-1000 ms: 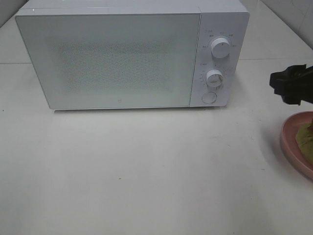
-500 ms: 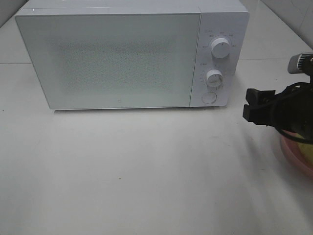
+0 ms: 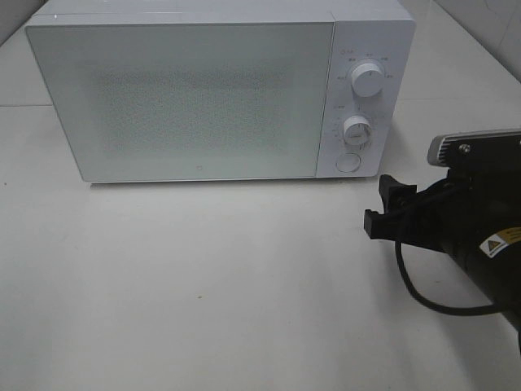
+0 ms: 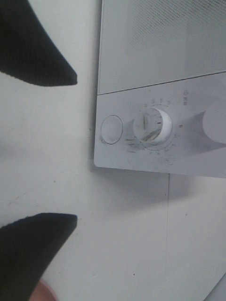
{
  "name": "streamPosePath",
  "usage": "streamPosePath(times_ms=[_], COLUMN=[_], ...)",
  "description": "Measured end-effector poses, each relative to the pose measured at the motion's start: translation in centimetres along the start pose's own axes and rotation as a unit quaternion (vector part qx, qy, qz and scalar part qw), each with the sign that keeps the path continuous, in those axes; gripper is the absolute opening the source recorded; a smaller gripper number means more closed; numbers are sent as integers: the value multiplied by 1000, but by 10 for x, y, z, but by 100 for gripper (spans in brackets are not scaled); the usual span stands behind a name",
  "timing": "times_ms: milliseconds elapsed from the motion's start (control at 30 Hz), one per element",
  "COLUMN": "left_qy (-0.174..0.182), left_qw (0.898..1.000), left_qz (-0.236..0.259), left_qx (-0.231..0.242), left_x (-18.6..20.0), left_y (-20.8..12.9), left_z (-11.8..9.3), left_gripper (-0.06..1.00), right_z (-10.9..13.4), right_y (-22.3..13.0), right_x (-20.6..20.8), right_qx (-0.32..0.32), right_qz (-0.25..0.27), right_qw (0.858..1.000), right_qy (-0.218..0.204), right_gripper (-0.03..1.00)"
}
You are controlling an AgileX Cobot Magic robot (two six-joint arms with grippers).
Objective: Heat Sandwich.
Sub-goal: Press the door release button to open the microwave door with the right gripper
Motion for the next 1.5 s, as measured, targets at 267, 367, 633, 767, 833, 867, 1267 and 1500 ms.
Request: streamPosePath(times_ms=[267, 367, 633, 767, 833, 867, 1267, 1500], left_qy=[0, 0, 0, 0, 0, 0, 0, 0], left_qw=[1000, 1000, 1000, 1000, 1000, 1000, 1000, 1000], left_qz=[0, 0, 0, 0, 0, 0, 0, 0], left_qx=[0, 0, 0, 0, 0, 0, 0, 0], left_x=[0, 0, 0, 0, 0, 0, 0, 0], left_y=[0, 0, 0, 0, 0, 0, 0, 0], left_z=[0, 0, 0, 0, 0, 0, 0, 0], left_gripper=[99, 99, 99, 99, 99, 99, 99, 99], right_z=[9, 9, 7, 7, 7, 7, 7, 7], right_y=[-16, -15, -14, -14, -14, -14, -14, -14], right_x=[4, 4, 4, 3, 3, 3, 3, 3], right_qx=[10, 8, -143, -237, -262, -307, -624, -670], right_qz=[23, 18, 12, 11, 10, 8, -2, -3], right_qw=[1000, 1000, 990, 971, 965, 951, 781, 742], right_qy=[-9, -11, -18, -20, -20, -21, -22, -22], right_gripper=[73, 73, 73, 73, 73, 73, 68, 43])
Point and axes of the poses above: a point on each arm's last joint axis where the gripper is mounted, x pointing back along that axis away from the gripper, z along the wrist's bending axis when the last joint is at zero, y = z × x, the point moved 5 cm from there along -x, pointing out along that axis toward the gripper, and after that the axes turned 1 degree about x, right-handed, at the moved point
